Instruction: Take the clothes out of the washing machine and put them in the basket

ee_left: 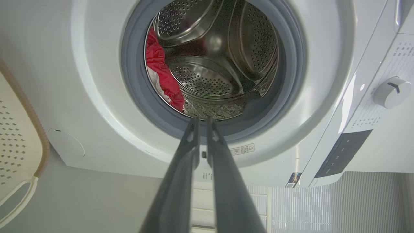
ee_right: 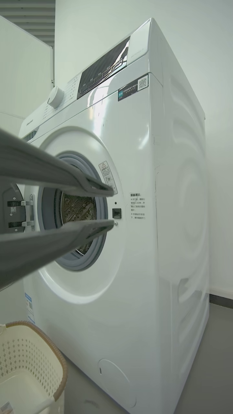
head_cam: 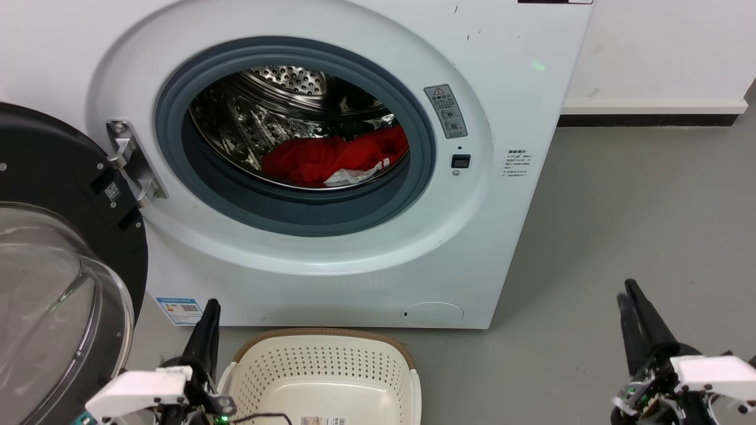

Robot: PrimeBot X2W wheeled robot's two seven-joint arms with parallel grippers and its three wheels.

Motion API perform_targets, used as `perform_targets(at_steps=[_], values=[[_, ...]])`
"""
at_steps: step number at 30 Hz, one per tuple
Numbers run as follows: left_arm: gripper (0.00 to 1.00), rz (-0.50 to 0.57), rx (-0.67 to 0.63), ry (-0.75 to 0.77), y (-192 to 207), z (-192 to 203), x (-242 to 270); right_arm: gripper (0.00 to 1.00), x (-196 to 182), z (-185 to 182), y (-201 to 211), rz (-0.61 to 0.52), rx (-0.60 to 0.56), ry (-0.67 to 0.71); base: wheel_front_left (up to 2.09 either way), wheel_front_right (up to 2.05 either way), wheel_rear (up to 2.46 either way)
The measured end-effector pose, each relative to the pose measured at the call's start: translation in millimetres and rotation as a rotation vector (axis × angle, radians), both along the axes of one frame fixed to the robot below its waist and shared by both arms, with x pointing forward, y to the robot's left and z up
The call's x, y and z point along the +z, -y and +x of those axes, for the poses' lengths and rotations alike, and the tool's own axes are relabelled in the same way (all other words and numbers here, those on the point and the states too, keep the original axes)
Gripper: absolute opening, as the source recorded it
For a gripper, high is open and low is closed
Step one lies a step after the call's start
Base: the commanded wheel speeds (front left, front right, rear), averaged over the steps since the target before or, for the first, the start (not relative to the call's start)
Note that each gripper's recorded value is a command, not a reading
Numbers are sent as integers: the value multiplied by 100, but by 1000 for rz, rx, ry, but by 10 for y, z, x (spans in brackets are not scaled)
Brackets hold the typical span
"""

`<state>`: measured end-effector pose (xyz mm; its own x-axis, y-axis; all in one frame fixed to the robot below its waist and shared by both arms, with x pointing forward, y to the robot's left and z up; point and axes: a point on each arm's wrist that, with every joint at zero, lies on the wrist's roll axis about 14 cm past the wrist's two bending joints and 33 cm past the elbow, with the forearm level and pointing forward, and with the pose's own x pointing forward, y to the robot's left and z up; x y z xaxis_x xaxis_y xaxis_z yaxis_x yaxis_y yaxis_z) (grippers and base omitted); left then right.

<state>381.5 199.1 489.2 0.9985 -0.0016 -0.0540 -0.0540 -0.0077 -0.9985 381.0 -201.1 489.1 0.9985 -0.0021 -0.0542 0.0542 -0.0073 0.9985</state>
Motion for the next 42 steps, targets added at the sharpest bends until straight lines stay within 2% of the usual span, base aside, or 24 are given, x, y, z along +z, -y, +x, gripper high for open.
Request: perform_targets(at_steps=[5,9,22,31,42], values=[[100,12,13,-35,-14,-70,-116,100,-145,-78,22,-2,-17,-44,0,0,0],[100,67,28,-26,-49,-58,-74,100,-140,-76,43,-58,-26,-46,0,0,0],[100,320,42,-39,-69,-37,26,100,52,-62,15,-402,-12,4,0,0,0],[100,563,26,-44,21,-18,89,100,130,-70,-80,-664,19,33,0,0,0],[100,751,41,-54,27,-29,108,100,168,-83,-108,-865,22,54,0,0,0]])
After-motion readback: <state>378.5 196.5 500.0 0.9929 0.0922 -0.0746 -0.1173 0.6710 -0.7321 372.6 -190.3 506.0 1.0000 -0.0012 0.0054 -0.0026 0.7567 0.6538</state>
